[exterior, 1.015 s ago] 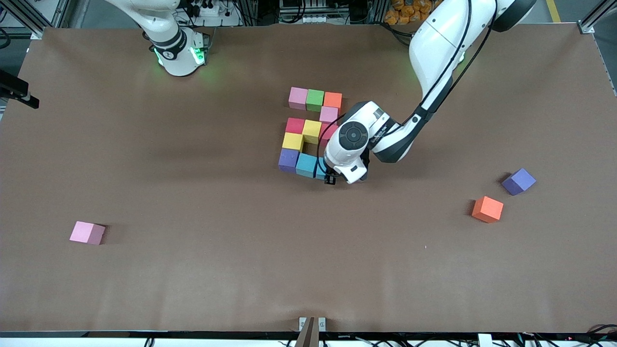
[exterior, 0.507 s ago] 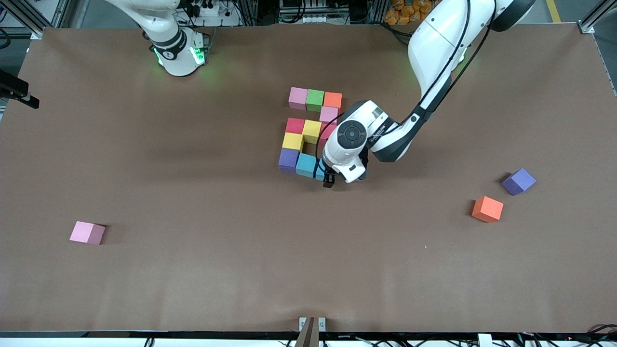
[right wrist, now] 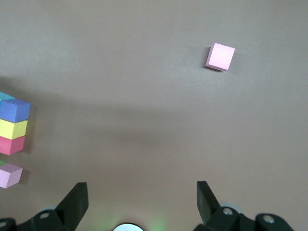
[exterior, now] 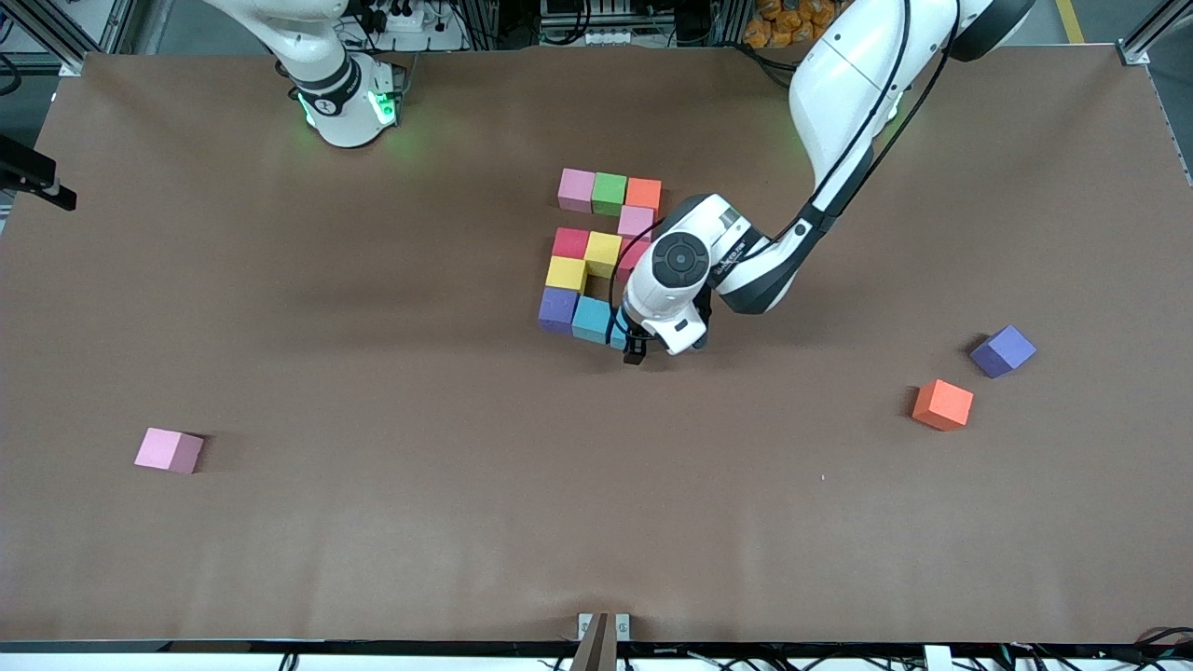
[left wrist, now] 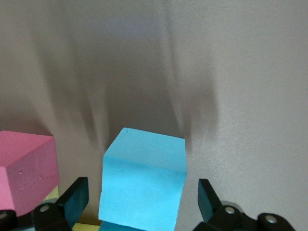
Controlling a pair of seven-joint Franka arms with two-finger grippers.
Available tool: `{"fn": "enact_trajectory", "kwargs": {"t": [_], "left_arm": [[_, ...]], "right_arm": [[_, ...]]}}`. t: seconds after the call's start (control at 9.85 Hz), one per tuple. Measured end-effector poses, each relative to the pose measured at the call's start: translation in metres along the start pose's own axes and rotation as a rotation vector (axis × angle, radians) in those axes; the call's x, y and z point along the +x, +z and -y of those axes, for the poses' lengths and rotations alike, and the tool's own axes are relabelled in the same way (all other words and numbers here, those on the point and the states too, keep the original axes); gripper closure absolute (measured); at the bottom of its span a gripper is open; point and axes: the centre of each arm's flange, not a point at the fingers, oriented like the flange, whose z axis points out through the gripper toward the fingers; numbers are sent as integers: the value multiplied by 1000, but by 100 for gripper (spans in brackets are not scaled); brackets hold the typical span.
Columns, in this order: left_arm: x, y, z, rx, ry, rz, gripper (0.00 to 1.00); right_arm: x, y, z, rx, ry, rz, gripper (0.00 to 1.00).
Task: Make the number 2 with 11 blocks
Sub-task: 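Open the left gripper to release the cyan cube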
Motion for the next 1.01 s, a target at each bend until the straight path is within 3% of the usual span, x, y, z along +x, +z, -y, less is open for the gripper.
{"fn": "enact_trajectory", "kwargs": {"t": [1.01], "left_arm": [[-5, -11, 6, 32, 13, -31, 0]], "right_arm": [[1, 0, 2, 0, -3, 1, 0]]}}
